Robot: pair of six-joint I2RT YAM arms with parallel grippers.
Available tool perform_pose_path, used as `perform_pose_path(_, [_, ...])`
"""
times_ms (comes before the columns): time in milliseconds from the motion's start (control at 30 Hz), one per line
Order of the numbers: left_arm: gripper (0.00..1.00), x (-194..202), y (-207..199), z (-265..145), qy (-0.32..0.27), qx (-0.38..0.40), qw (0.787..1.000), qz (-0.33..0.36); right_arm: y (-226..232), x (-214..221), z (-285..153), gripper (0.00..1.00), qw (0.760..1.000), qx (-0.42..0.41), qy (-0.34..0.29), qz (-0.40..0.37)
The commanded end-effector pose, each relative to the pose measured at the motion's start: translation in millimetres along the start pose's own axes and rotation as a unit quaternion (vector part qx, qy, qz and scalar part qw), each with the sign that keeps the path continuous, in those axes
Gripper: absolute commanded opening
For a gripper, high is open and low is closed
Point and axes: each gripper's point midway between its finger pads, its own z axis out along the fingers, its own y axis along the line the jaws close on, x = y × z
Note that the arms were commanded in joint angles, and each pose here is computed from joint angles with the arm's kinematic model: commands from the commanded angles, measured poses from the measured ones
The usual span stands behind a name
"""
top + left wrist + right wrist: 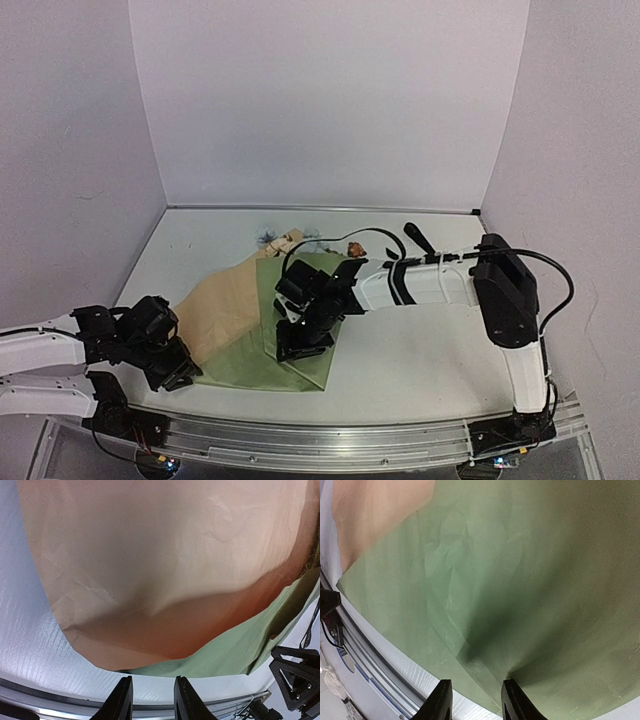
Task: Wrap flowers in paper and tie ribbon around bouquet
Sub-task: Pick up the two-thirds-folded wrapping paper from the center of the board.
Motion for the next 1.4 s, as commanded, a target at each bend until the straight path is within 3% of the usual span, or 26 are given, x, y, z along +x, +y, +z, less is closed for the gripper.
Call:
perform_pose_path(0, [0.32, -6, 3, 6, -0.018, 0.0, 1.0, -0.017, 3, -6, 6, 0.36, 1.0, 0.007, -0.005, 0.009])
perform_pose_path(467, [0.39, -21, -21, 10, -0.041, 0.008, 0.998, 0.037, -51, -11, 13, 0.32, 0.985, 0.163, -0.016, 0.061])
perform_pose_path(867, [0.42, -53, -34, -11, -0.048, 0.014, 0.996, 0.068, -66, -27, 24, 0.34, 0.969, 0.221, -0.029, 0.101])
perform_pose_path(1067, [0.46, -57, -25, -21, -0.061, 0.01, 0.997, 0.043, -88, -47, 17, 0.36, 0.957, 0.246, -0.064, 0.141])
perform_pose_path(1367, [0.44, -51, -14, 1, -0.052, 0.061, 0.996, -0.034, -76, -49, 17, 0.37, 0.965, 0.203, -0.067, 0.15])
